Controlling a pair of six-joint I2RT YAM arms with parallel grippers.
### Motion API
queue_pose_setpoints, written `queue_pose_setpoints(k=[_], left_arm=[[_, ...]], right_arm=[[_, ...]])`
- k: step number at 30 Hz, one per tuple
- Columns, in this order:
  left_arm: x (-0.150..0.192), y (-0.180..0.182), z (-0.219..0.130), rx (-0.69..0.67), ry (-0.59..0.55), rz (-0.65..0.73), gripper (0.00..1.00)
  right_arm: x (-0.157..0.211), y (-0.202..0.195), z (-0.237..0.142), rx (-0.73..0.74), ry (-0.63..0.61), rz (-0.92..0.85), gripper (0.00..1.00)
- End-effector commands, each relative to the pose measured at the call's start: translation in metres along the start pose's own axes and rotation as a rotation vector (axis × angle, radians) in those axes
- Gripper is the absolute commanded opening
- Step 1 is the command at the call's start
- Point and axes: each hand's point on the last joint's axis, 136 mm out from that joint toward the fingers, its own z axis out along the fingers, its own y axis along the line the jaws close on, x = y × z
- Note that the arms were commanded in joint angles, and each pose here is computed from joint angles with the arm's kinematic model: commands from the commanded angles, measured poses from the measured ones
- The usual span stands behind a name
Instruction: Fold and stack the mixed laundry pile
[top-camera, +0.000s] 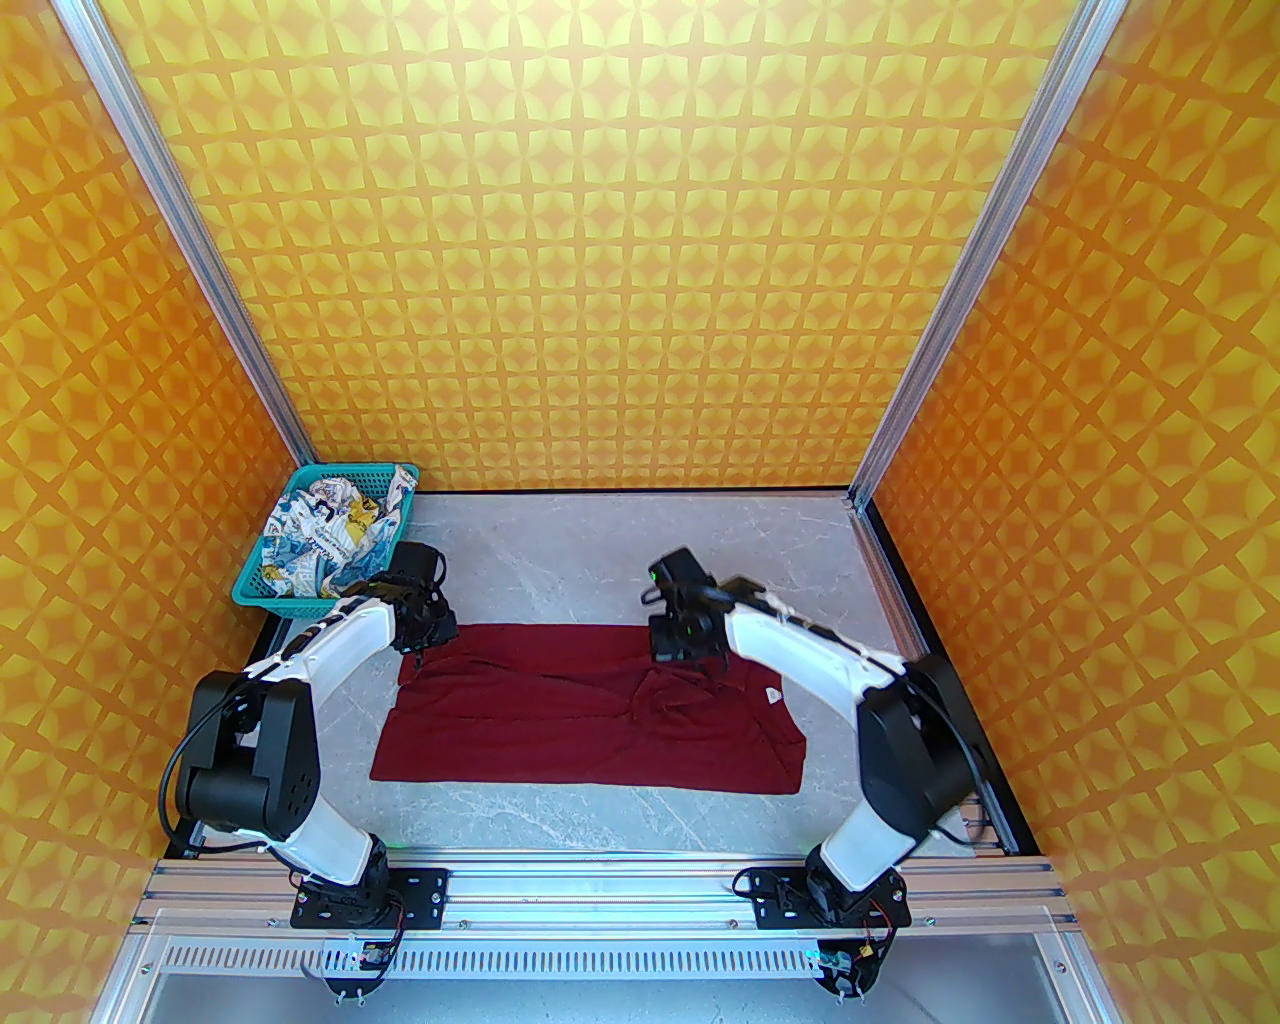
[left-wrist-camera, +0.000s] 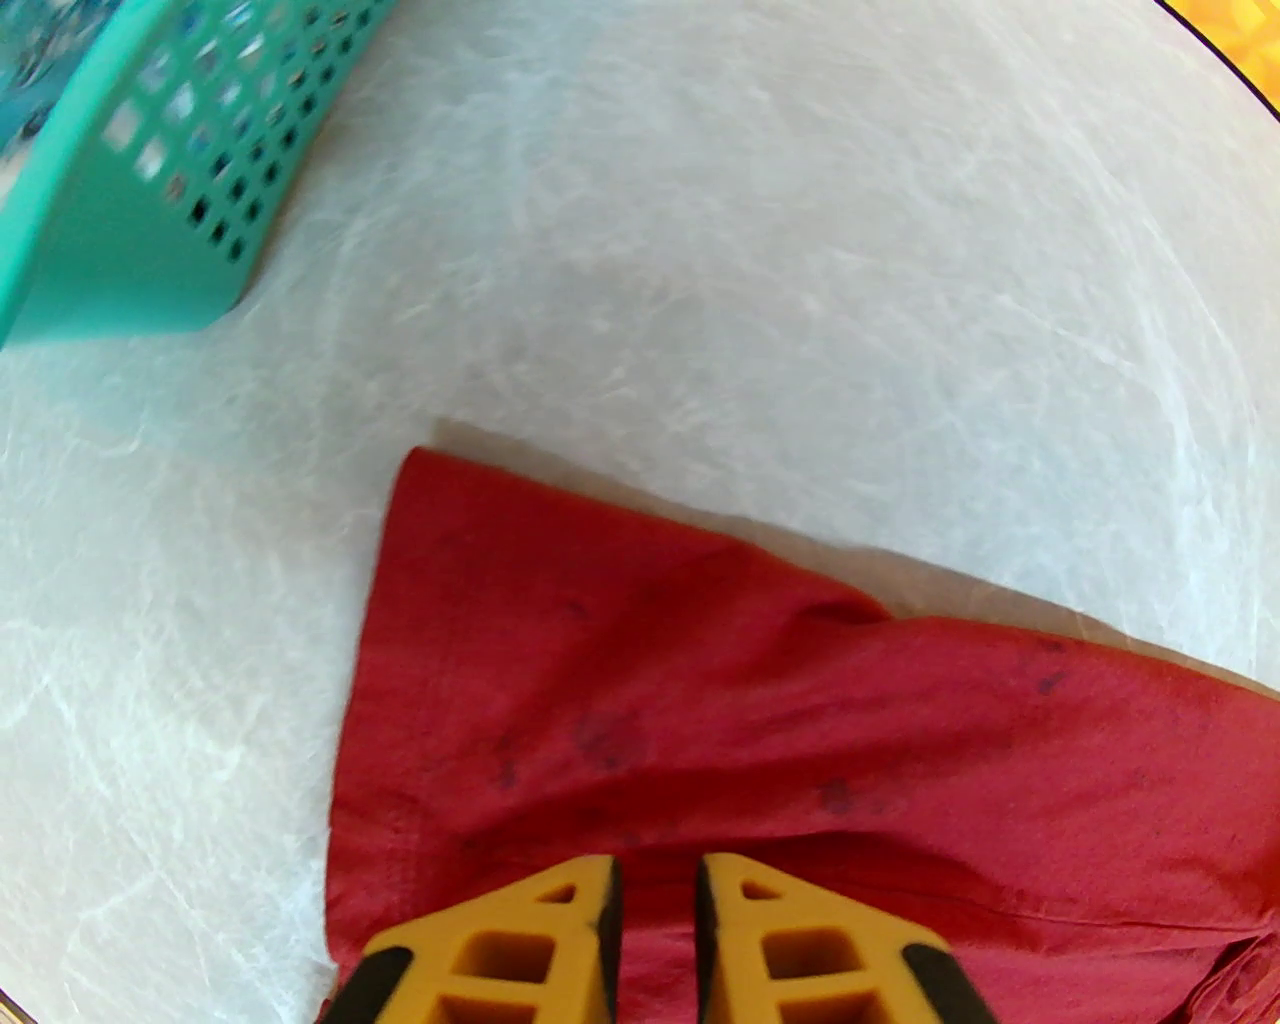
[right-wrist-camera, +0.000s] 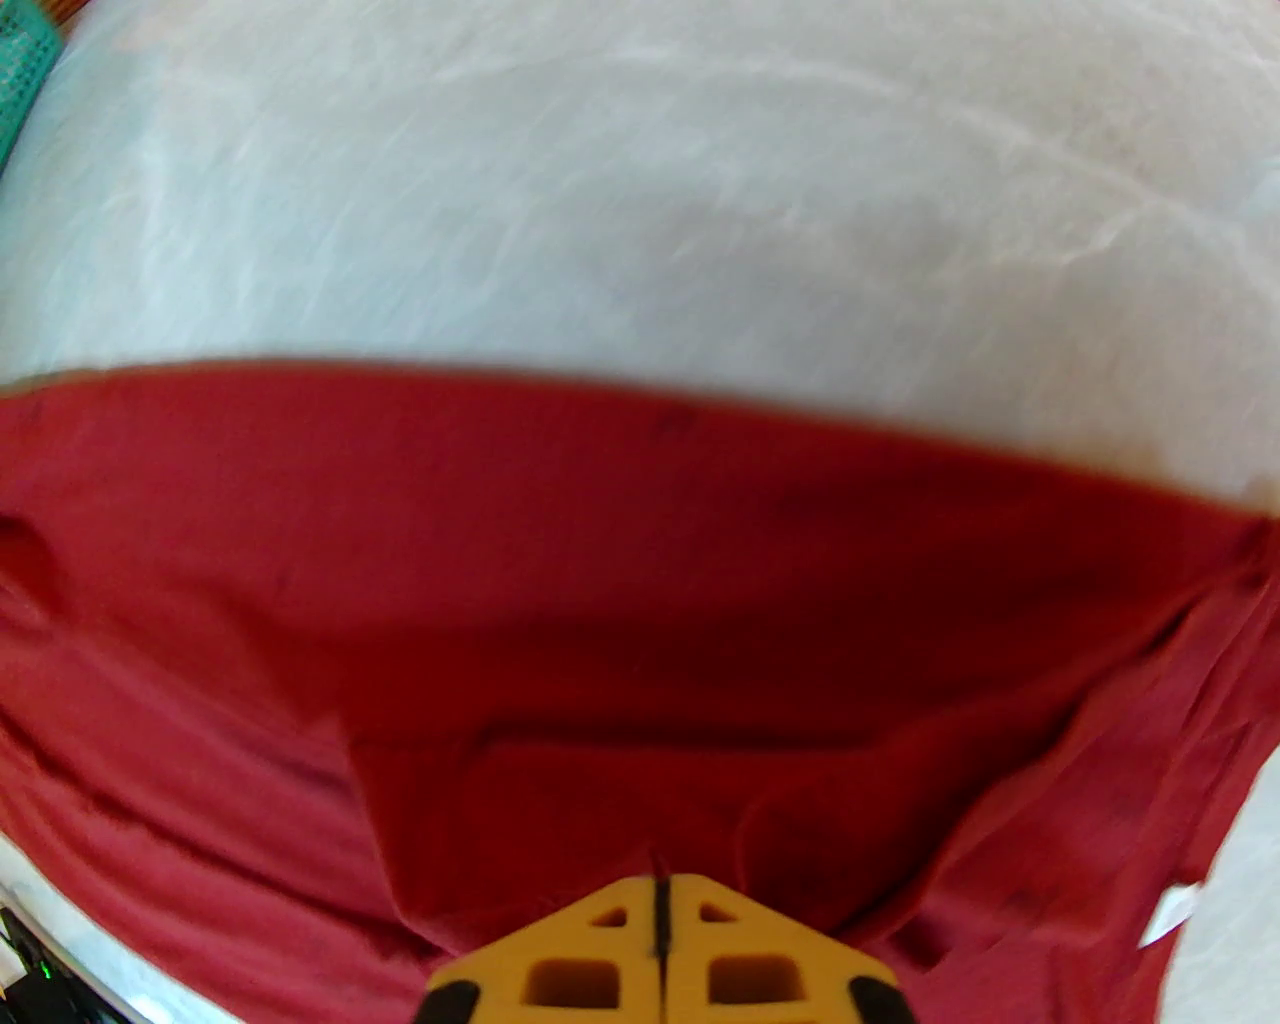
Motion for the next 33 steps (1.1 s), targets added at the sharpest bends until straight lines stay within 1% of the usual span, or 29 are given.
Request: queue_pose_setpoints(k=[1,4,9,13,14,17,19,20,23,24,26,29,33], left_arm=[[0.01,0.007,0.0,0.0,0.028,-0.045,0.19],[0.012,0.011,0.003,0.006,0.029,-0.075,0.19],[0.016,0.02,0.009,0.023,0.032,-0.139,0.19],[0.017,0.023,0.01,0.026,0.031,-0.157,0.19],[0.018,0.023,0.011,0.026,0.032,-0.159,0.2],[0.017,0.023,0.011,0.027,0.031,-0.159,0.21],[0.014,0.022,0.007,0.033,0.022,-0.159,0.21],[0.012,0.02,0.004,0.039,0.016,-0.155,0.21],[0.005,0.018,-0.005,0.049,-0.005,-0.143,0.21],[0.003,0.018,-0.008,0.053,-0.012,-0.14,0.21],[0.002,0.017,-0.011,0.061,-0.018,-0.135,0.21],[0.003,0.015,-0.012,0.071,-0.019,-0.131,0.22],[0.005,0.014,-0.009,0.081,-0.01,-0.125,0.22]], right_arm=[[0.015,0.008,0.007,-0.052,-0.024,0.065,0.07],[0.031,0.007,0.011,-0.076,-0.037,0.097,0.07],[0.043,0.009,0.009,-0.113,-0.1,0.116,0.03],[0.052,0.011,0.008,-0.152,-0.132,0.139,0.05],[0.056,0.012,0.009,-0.162,-0.134,0.144,0.08],[0.061,0.014,0.006,-0.181,-0.123,0.154,0.34],[0.053,0.004,-0.008,-0.107,-0.136,0.145,0.43],[0.048,-0.006,-0.017,-0.044,-0.144,0.139,0.47],[0.031,-0.031,-0.039,0.071,-0.121,0.14,0.5],[0.026,-0.039,-0.041,0.087,-0.1,0.15,0.53],[0.014,-0.056,-0.043,0.113,-0.07,0.162,0.54],[-0.006,-0.071,-0.036,0.138,-0.021,0.139,0.55],[-0.03,-0.072,-0.014,0.102,0.066,0.141,0.57]])
